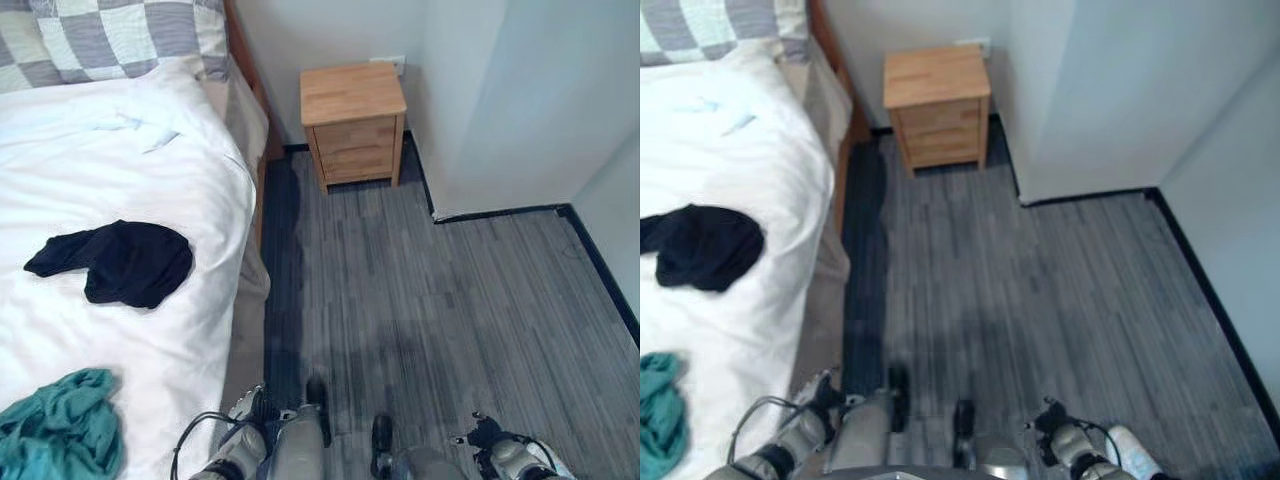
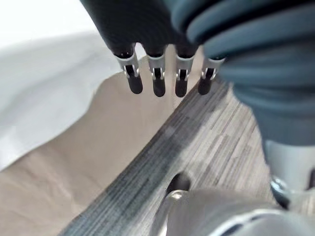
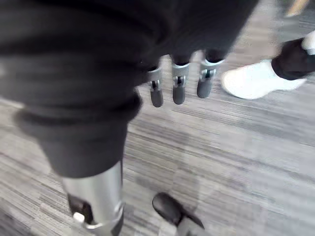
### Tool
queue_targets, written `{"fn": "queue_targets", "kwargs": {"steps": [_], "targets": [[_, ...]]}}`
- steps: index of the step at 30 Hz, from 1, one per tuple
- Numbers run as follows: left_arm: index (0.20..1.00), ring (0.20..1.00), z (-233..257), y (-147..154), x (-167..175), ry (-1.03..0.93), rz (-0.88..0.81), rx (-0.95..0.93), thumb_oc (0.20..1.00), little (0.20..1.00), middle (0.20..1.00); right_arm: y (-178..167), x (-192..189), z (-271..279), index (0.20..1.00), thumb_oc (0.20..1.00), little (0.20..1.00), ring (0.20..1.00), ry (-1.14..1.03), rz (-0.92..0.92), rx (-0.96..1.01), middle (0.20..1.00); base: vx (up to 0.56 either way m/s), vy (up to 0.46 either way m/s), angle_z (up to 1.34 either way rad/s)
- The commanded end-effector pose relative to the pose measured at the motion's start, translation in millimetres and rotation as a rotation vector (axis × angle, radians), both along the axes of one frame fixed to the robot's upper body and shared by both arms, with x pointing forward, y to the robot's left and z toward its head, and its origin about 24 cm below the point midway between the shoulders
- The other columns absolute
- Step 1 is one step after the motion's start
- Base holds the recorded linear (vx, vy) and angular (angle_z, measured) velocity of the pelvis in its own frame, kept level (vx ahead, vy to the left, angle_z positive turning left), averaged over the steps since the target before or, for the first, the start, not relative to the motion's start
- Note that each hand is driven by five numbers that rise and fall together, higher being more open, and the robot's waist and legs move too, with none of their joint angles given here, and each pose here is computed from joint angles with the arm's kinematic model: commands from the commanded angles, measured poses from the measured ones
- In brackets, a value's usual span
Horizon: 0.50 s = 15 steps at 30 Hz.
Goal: Tidy up the quilt and then pick up the clothes from the bed and put them into the laundry hamper.
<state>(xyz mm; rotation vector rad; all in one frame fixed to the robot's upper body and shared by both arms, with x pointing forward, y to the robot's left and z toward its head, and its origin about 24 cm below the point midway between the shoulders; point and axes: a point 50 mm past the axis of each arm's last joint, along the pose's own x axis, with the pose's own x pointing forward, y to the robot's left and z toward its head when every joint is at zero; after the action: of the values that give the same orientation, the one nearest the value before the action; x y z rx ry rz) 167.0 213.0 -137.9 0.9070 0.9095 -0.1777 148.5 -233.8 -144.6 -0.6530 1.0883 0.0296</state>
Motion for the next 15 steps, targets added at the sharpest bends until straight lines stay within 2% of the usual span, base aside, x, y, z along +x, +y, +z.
{"fn": "queue_targets", "kwargs": {"steps": [1,3,7,9,15], "targets": [[1.000,1.000,1.1,5.3,2.8,0.010,0.010,0.023,1.000,1.000,1.000,-12.1,0.4,5.3,1.000,1.000,1.000,1.000,-0.043,0.012,-0.033,1.000,0.65,0.221,-0.09],[1.000,1.000,-6.9,14.2,-18.9,0.091,0.047,0.031,1.000,1.000,1.000,-7.4,-7.0,0.9,1.000,1.000,1.000,1.000,-0.015,-0.001,-0.008,1.000,0.86,0.273,-0.10],[1.000,1.000,-8.0,24.0,-26.1,0.128,0.078,0.045,1.000,1.000,1.000,-4.9,-13.1,-2.3,1.000,1.000,1.000,1.000,0.005,-0.039,0.012,1.000,0.45,0.189,-0.17],[1.000,1.000,-4.6,32.0,-22.3,0.117,0.096,0.068,1.000,1.000,1.000,-0.2,-1.7,1.2,1.000,1.000,1.000,1.000,-0.036,-0.042,0.026,1.000,0.65,0.247,-0.03],[1.000,1.000,3.6,32.8,-4.0,0.046,0.081,0.072,1.000,1.000,1.000,-2.1,2.9,4.5,1.000,1.000,1.000,1.000,-0.079,-0.094,0.057,1.000,0.56,-0.059,0.88]]}}
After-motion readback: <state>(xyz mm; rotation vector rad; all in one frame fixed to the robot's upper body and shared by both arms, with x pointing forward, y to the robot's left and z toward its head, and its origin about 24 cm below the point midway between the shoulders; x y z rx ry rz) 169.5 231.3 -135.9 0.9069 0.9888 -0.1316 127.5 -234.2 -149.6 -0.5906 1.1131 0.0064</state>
